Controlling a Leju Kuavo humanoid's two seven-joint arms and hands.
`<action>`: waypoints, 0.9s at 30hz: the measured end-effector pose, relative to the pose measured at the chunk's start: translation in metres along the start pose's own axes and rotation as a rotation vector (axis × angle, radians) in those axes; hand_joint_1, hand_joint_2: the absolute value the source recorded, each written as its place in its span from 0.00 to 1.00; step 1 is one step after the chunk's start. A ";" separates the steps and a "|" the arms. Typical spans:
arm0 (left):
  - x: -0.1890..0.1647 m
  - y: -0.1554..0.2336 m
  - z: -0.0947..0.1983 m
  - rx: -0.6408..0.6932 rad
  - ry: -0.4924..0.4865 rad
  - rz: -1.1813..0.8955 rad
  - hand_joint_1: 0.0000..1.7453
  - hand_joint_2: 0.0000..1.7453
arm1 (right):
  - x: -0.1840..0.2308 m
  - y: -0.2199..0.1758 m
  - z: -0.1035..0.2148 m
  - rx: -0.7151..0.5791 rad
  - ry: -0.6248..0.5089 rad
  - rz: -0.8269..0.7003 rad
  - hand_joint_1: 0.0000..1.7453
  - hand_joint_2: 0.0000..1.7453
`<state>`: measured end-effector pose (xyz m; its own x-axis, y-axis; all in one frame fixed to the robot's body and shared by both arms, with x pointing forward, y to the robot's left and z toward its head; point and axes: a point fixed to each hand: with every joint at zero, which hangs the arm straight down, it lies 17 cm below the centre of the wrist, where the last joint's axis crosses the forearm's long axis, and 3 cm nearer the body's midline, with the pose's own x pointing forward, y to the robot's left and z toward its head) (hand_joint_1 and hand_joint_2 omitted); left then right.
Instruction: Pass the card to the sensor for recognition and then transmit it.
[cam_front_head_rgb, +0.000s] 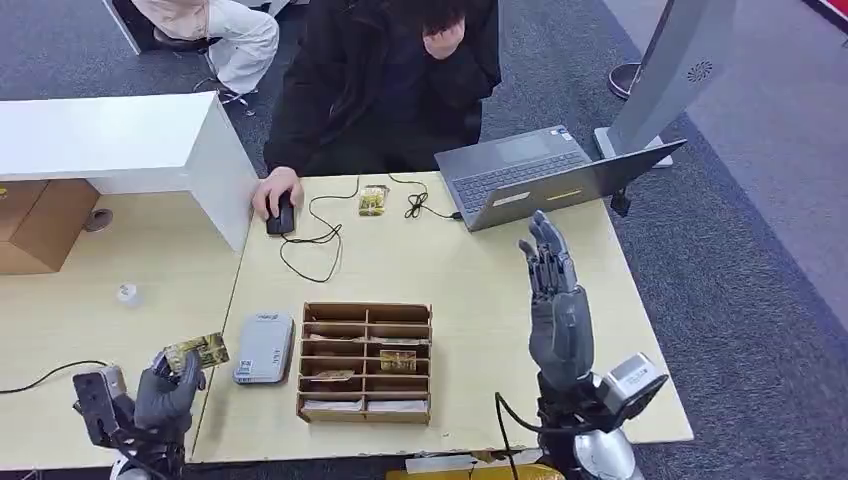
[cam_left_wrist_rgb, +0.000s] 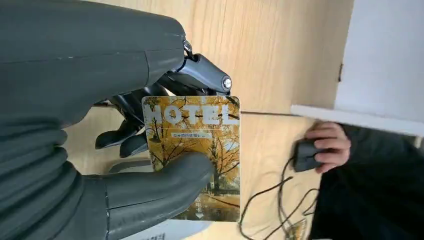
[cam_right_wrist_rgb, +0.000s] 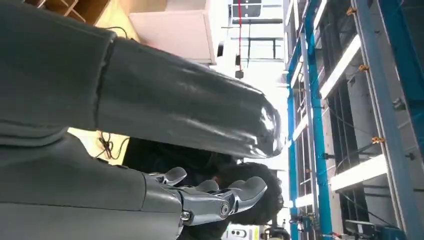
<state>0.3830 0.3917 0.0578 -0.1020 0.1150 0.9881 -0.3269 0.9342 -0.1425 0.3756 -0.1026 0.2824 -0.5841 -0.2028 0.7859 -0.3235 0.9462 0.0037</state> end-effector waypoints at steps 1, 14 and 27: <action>-0.002 -0.003 0.000 -0.010 0.005 -0.015 1.00 1.00 | 0.000 0.000 0.000 0.002 0.000 -0.002 0.00 0.00; -0.008 -0.033 -0.005 -0.097 0.013 -0.091 1.00 1.00 | -0.001 0.004 -0.003 0.013 0.003 -0.010 0.00 0.00; -0.014 -0.036 -0.008 -0.115 0.027 -0.149 1.00 1.00 | -0.006 0.007 0.000 0.029 0.016 -0.019 0.00 0.00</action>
<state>0.4034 0.3593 0.0497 -0.0343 -0.0199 0.9992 -0.2264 0.9740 0.0116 0.3770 -0.0944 0.2776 -0.5659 -0.2166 0.7955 -0.3560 0.9345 0.0012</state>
